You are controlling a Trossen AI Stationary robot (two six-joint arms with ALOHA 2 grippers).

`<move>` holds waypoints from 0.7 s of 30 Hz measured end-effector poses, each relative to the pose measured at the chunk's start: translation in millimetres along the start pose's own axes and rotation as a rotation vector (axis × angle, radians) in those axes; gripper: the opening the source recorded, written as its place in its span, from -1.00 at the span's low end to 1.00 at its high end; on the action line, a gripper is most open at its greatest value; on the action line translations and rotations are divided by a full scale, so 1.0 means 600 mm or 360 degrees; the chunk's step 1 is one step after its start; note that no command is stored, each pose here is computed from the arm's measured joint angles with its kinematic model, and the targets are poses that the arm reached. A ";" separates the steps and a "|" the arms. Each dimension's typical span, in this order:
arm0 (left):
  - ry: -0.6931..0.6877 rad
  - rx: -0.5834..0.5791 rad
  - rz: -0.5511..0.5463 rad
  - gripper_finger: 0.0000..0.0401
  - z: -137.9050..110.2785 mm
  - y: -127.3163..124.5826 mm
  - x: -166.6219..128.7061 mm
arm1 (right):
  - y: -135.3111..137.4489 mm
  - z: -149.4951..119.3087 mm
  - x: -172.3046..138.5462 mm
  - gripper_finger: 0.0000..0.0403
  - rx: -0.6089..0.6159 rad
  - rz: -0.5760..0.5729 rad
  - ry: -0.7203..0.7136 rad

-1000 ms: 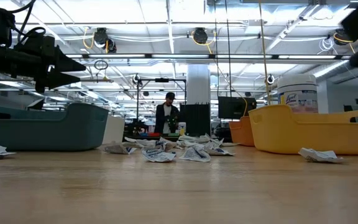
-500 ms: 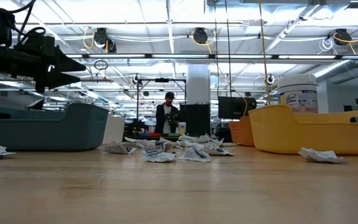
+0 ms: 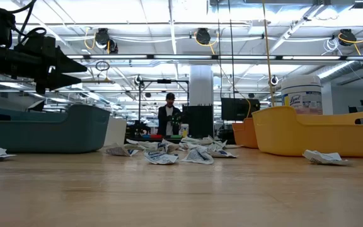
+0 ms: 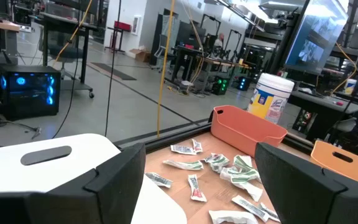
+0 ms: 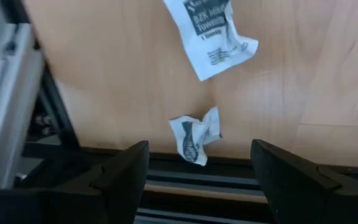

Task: Pick & Place First Aid Supplies
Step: Put the antiseptic towelette into the yellow bin

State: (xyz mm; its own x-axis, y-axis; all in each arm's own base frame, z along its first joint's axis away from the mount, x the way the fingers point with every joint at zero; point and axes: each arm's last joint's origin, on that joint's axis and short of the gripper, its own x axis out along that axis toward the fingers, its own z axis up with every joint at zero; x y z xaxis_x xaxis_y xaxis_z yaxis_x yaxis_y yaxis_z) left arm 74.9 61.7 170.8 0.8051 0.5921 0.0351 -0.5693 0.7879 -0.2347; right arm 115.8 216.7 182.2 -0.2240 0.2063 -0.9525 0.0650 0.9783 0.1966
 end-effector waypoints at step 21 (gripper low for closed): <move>0.0000 0.0000 0.0000 0.52 0.000 0.000 0.000 | 0.008 0.025 0.084 -0.15 0.0090 -0.0167 0.0300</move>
State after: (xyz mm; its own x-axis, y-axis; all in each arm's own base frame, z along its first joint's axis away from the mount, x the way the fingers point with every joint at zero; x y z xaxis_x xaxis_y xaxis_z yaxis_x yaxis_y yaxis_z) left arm 74.9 61.7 170.8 0.8050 0.5923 0.0352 -0.5694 0.7878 -0.2347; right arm 119.6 231.5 131.6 -0.4101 0.1081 -0.9056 0.0851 0.9932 0.0800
